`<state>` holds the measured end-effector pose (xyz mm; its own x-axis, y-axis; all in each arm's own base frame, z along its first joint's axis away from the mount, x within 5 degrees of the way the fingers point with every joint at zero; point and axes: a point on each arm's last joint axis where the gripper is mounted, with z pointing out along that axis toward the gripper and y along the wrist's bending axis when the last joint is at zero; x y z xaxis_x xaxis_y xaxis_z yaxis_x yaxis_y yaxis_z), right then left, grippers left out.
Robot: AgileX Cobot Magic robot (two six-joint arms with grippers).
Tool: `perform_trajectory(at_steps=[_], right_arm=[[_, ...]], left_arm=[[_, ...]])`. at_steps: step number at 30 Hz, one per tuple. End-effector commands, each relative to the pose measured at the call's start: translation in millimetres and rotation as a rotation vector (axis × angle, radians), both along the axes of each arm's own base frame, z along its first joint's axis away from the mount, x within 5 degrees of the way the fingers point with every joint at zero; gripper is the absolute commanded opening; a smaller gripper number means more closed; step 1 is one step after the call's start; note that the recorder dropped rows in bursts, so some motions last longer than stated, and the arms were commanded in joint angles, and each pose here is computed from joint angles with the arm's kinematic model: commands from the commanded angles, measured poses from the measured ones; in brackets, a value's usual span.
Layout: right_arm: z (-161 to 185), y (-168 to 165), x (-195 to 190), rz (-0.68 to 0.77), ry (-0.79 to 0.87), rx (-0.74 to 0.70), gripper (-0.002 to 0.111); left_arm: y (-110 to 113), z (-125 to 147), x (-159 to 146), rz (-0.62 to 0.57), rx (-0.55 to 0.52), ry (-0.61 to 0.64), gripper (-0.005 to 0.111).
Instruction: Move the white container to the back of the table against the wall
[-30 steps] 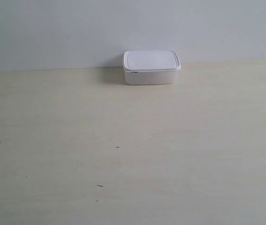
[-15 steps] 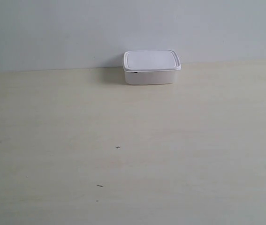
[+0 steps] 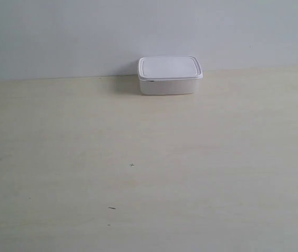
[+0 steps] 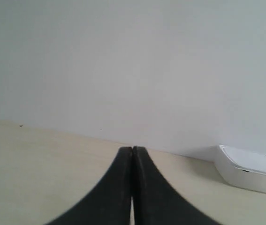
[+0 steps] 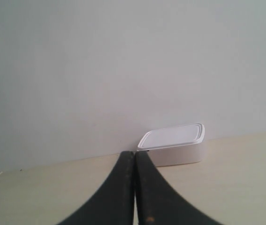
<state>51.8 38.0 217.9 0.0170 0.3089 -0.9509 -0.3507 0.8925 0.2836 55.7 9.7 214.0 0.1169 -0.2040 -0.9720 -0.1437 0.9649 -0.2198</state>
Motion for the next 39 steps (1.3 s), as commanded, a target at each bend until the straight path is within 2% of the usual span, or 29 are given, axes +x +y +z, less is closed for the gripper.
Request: perform_trajectory(at_steps=[1,4,11,14,19,25,28,29,31,33,34,39], right_arm=[[-1,-1,0,-0.01,0.001,0.001,0.0],[-1,-1,0,-0.01,0.001,0.001,0.0],[-1,-1,0,-0.01,0.001,0.001,0.0],[-1,-1,0,-0.01,0.001,0.001,0.0],[-1,-1,0,-0.01,0.001,0.001,0.0],[-1,-1,0,-0.01,0.001,0.001,0.0],[-1,0,0,-0.008,0.001,0.001,0.0],[-1,0,0,-0.008,0.001,0.001,0.0],[-1,0,0,-0.008,0.001,0.001,0.0],[-1,0,0,-0.008,0.001,0.001,0.0],[-1,0,0,-0.008,0.001,0.001,0.0],[-1,0,0,-0.008,0.001,0.001,0.0]], left_arm=[[-3,1,0,-0.025,0.092,-0.006,0.0],[-5,4,0,-0.034,0.18,-0.027,0.0],[-4,4,0,-0.003,0.311,-0.013,0.0],[-3,2,0,0.006,0.306,0.009,0.0],[5,-10,-1,0.062,0.223,0.144,0.0],[6,-15,-2,0.074,0.134,0.186,0.0],[10,-26,-4,0.117,-0.004,0.278,0.0],[10,-26,-4,0.12,-0.011,0.282,0.0],[10,-26,-4,0.12,-0.011,0.284,0.0],[11,-28,-5,0.127,0.044,0.319,0.0],[12,-31,-6,0.133,0.123,0.374,0.0],[13,-33,-7,0.131,0.172,0.402,0.0]])
